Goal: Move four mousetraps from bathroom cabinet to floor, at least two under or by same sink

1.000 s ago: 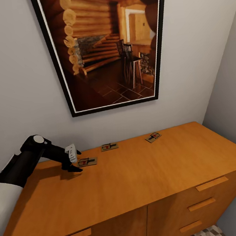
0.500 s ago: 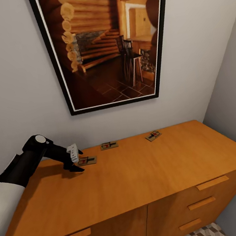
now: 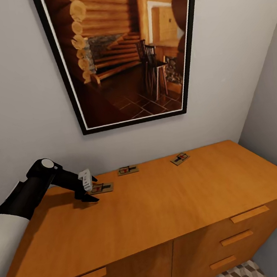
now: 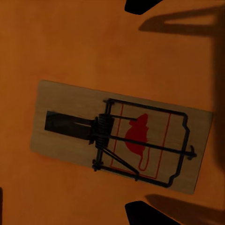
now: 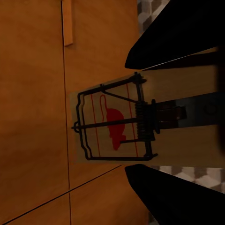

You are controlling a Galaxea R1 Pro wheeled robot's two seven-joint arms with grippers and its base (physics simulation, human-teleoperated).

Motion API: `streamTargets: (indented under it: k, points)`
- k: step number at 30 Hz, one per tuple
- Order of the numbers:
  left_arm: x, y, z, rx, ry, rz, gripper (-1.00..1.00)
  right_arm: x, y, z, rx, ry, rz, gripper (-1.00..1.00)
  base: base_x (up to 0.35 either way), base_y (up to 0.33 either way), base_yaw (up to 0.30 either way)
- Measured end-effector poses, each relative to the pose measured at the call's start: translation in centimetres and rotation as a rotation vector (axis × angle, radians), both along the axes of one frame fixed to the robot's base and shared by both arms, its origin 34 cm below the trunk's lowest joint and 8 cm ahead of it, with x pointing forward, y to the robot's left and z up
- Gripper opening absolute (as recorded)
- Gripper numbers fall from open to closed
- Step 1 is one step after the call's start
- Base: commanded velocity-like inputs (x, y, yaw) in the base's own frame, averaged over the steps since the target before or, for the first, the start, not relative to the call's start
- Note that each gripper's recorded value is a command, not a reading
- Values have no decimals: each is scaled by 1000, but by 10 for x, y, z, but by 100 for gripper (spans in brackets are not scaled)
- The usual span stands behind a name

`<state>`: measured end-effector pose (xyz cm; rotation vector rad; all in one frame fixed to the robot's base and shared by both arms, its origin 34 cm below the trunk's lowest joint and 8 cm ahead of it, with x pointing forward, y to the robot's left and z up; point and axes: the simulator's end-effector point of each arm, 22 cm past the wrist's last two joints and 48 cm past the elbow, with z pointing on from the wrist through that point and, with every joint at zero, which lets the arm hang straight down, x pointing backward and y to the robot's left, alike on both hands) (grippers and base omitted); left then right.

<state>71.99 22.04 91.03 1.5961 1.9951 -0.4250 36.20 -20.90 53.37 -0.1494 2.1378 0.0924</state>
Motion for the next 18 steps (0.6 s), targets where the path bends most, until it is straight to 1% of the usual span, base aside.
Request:
streamTargets:
  k: [7, 11, 18]
  points:
    - [0, 1, -2, 0, 6, 2, 100, 0, 0, 0, 0, 0, 0, -100, 0, 0, 0]
    - [-1, 4, -8, 0, 26, 13, 100, 0, 0, 0, -1, 0, -1, -100, 0, 0, 0]
    - [-1, 5, -9, -1, 28, 15, 100, 0, 0, 0, -1, 0, 0, -100, 0, 0, 0]
